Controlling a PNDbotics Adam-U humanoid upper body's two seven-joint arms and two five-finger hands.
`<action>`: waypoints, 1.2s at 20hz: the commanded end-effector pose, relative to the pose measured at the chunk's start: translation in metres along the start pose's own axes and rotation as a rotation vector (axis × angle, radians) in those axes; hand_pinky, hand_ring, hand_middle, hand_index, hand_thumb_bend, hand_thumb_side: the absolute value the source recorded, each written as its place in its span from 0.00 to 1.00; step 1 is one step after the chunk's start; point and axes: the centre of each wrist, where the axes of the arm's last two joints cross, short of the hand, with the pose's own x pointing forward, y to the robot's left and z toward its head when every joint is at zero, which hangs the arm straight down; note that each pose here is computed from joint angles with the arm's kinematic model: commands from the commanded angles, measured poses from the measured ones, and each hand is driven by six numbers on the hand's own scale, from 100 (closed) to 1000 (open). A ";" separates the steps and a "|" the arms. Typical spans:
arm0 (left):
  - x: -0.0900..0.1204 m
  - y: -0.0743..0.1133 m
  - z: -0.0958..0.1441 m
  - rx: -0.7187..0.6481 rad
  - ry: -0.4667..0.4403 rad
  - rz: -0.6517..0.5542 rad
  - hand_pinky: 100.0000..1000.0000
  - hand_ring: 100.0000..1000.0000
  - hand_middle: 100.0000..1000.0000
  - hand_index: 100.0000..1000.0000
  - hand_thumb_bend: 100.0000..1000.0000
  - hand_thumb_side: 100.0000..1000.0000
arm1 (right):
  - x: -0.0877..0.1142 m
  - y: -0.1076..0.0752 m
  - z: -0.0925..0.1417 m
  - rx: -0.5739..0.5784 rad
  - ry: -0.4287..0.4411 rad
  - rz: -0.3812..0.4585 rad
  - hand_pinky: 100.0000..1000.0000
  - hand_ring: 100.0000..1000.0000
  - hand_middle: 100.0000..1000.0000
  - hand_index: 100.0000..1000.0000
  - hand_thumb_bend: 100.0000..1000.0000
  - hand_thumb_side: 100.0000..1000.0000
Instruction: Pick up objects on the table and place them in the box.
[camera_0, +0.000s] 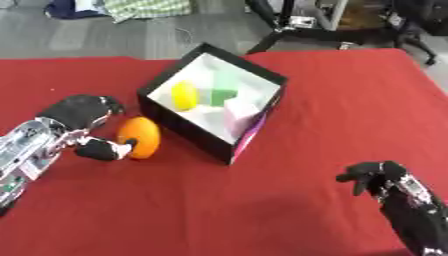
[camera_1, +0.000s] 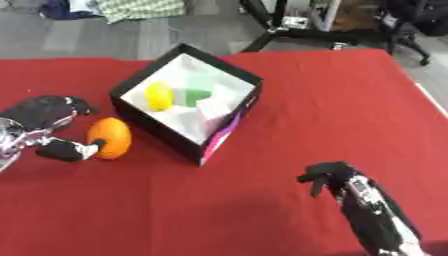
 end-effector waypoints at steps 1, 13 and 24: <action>-0.005 0.009 -0.001 0.011 0.001 -0.004 0.73 0.63 0.66 0.84 0.13 0.50 | 0.005 -0.003 -0.001 0.002 -0.011 0.015 1.00 0.68 0.34 0.66 0.00 0.97; 0.001 0.045 0.016 0.210 -0.045 0.174 0.69 0.46 0.37 0.56 0.00 0.14 | 0.005 -0.003 0.000 -0.001 -0.010 0.016 1.00 0.68 0.34 0.66 0.00 0.95; 0.014 0.135 0.046 0.426 -0.101 0.192 0.69 0.47 0.38 0.57 0.00 0.12 | 0.004 -0.003 0.002 -0.004 0.007 0.015 1.00 0.68 0.34 0.66 0.00 1.00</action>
